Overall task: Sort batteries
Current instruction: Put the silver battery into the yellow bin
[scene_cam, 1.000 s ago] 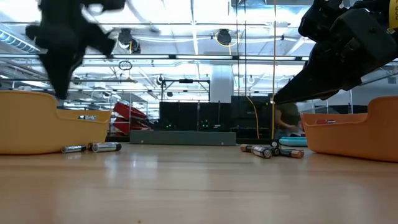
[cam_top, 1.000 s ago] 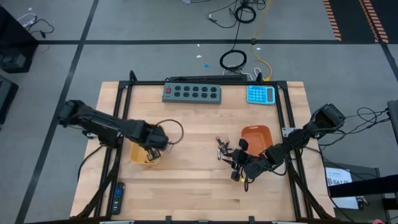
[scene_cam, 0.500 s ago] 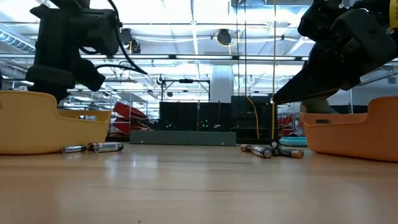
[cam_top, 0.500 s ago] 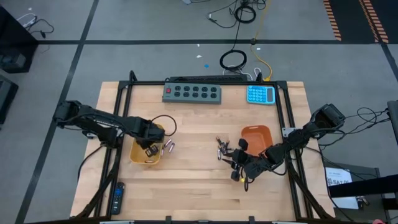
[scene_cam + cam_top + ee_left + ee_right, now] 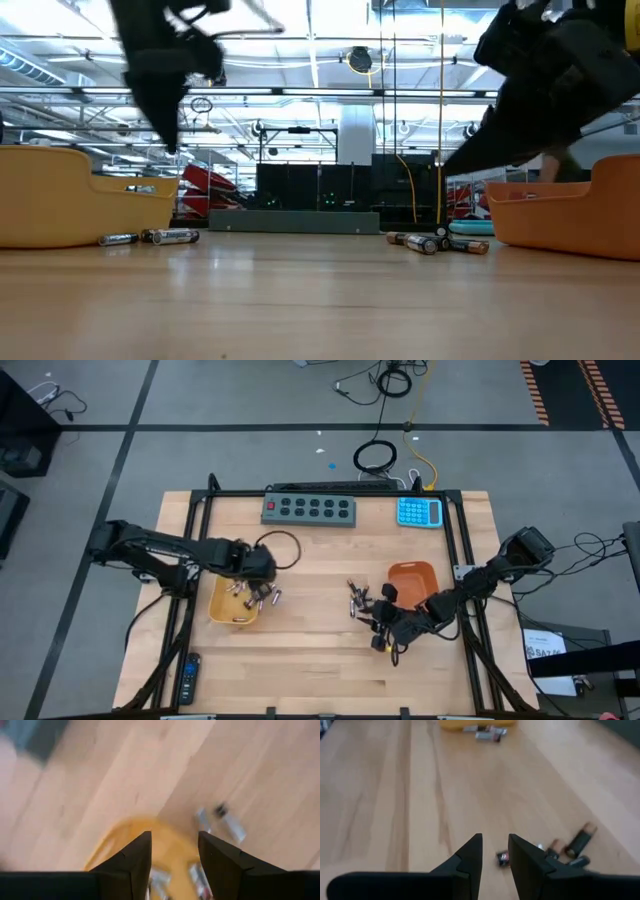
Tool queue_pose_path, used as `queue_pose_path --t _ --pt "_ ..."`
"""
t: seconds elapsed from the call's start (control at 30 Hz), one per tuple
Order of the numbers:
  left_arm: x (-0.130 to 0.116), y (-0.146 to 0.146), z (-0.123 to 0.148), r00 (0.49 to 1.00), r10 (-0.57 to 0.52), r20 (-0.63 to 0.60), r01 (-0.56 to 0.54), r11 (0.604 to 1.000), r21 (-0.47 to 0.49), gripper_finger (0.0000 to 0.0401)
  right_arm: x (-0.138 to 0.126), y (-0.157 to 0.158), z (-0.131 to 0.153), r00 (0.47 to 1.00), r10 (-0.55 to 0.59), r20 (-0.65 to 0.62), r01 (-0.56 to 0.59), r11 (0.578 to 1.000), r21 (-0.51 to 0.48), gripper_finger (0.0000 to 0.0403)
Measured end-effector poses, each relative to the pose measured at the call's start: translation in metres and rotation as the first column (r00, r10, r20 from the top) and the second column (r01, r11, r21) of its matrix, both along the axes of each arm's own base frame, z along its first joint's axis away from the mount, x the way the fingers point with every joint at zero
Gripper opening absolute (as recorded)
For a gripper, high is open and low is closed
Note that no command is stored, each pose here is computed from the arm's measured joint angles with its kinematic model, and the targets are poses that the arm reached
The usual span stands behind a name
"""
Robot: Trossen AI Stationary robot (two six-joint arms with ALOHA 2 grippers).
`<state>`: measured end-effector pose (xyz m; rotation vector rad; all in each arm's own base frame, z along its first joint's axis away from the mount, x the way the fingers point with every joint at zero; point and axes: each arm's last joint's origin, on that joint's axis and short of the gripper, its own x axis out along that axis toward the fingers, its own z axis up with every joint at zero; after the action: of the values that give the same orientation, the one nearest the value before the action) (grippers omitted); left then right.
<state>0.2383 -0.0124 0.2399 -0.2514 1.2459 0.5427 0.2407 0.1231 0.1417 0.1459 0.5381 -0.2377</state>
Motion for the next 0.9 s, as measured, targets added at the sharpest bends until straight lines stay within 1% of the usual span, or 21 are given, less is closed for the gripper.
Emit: queue_pose_path --t 0.1,0.13,0.2,0.3,0.4,0.47,0.57,0.67,0.7,0.8,0.9 --pt "0.028 -0.008 0.003 0.995 -0.082 0.054 0.08 0.996 0.04 0.0169 0.002 -0.005 -0.004 0.999 -0.014 -0.041 0.015 1.0 0.018 0.0084" --pt "0.038 -0.011 0.001 0.99 -0.117 0.072 0.114 0.992 0.047 0.017 0.004 -0.006 -0.005 0.998 -0.021 -0.061 0.021 1.0 0.009 0.0084" --pt "0.057 -0.019 -0.007 0.978 -0.187 0.091 0.182 0.981 0.061 0.017 0.01 -0.005 -0.004 0.994 -0.032 -0.1 0.03 0.999 -0.027 0.0084" --pt "0.081 -0.031 -0.019 0.957 -0.271 0.107 0.267 0.962 0.05 0.017 0.02 0.002 -0.004 0.983 -0.015 -0.184 -0.004 0.995 -0.1 0.0084" --pt "0.097 -0.039 -0.034 0.94 -0.325 0.104 0.322 0.946 0.043 0.017 0.03 0.007 -0.009 0.956 -0.022 -0.293 -0.026 0.987 -0.158 0.0084" --pt "0.105 -0.043 -0.045 0.933 -0.34 0.115 0.337 0.94 0.047 0.017 0.036 0.01 -0.012 0.934 -0.053 -0.353 -0.019 0.98 -0.198 0.0084" --pt "0.115 -0.044 -0.057 0.932 -0.337 0.134 0.334 0.941 0.049 0.017 0.044 0.013 -0.017 0.912 -0.092 -0.4 -0.018 0.965 -0.263 0.0084" --pt "0.12 -0.045 -0.071 0.934 -0.336 0.117 0.333 0.942 0.046 0.017 0.049 0.016 -0.021 0.896 -0.133 -0.423 -0.033 0.931 -0.363 0.0084" --pt "0.121 -0.046 -0.075 0.935 -0.336 0.115 0.333 0.942 0.045 0.017 0.051 0.017 -0.022 0.889 -0.133 -0.439 -0.049 0.924 -0.38 0.0084" --pt "0.123 -0.046 -0.081 0.936 -0.337 0.104 0.335 0.941 0.041 0.017 0.052 0.018 -0.029 0.868 -0.129 -0.48 -0.082 0.915 -0.395 0.0084" --pt "0.124 -0.046 -0.083 0.937 -0.335 0.103 0.333 0.942 0.039 0.017 0.052 0.018 -0.034 0.859 -0.139 -0.493 -0.087 0.908 -0.409 0.0084"
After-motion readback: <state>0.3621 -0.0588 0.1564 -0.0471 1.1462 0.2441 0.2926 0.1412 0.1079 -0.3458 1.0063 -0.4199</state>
